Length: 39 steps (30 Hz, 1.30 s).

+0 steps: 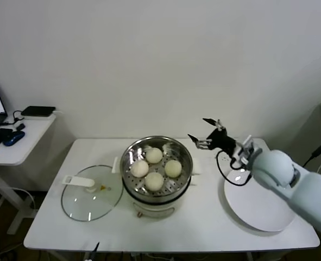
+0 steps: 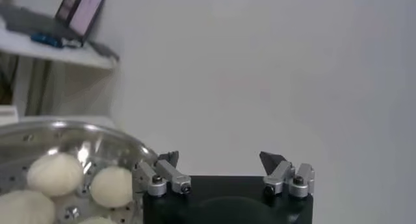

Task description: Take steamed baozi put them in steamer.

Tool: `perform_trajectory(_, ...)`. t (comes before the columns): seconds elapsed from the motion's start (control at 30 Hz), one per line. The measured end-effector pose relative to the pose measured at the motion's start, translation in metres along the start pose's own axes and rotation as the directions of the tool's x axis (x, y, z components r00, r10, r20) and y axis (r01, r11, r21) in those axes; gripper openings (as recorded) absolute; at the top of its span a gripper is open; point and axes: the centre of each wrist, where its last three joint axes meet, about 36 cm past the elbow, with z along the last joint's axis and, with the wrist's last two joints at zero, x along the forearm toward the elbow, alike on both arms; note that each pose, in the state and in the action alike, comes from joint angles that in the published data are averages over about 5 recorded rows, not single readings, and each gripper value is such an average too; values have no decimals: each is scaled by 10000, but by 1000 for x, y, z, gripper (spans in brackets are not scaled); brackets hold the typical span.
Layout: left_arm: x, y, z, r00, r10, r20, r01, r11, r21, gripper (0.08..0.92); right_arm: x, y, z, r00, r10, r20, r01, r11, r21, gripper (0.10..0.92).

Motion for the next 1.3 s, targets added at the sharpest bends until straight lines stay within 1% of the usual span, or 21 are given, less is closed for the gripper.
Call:
perform_trajectory(0.13,0,0,0,10000,-36,6,36,10000,19,823,18,24,27,9955,605,734,-547,9954,-789,823)
perform_trajectory(0.27,-1,0,-1,10000,-82,25,82,10000,37,823,40,53,63,9852,1309,1104,-1099,9779,-1781,823)
perform_trajectory(0.53,-1,-1,0,9997,-226,48,225,9997,63,823,92,129,136,9652,2378,1091,-1904,9244,-3305,823)
perform_trajectory(0.7,-1,-1,-3,9996,-258,87,257,9996,82,823,126,182,171,9511,2927,984,-2319,8875,-3982,823)
perform_trajectory(0.8,0,-1,-4,9996,-256,97,255,9996,100,823,143,208,184,9421,3226,918,-2565,8693,-4225,823)
perform_trajectory(0.9,1,-1,-4,9997,-249,87,248,9996,115,823,152,224,191,9322,3485,977,-2752,8579,-4338,823)
perform_trajectory(1.3,4,-1,-6,9996,-260,86,259,9996,115,823,163,263,197,9077,3976,1343,-2997,8382,-4556,823)
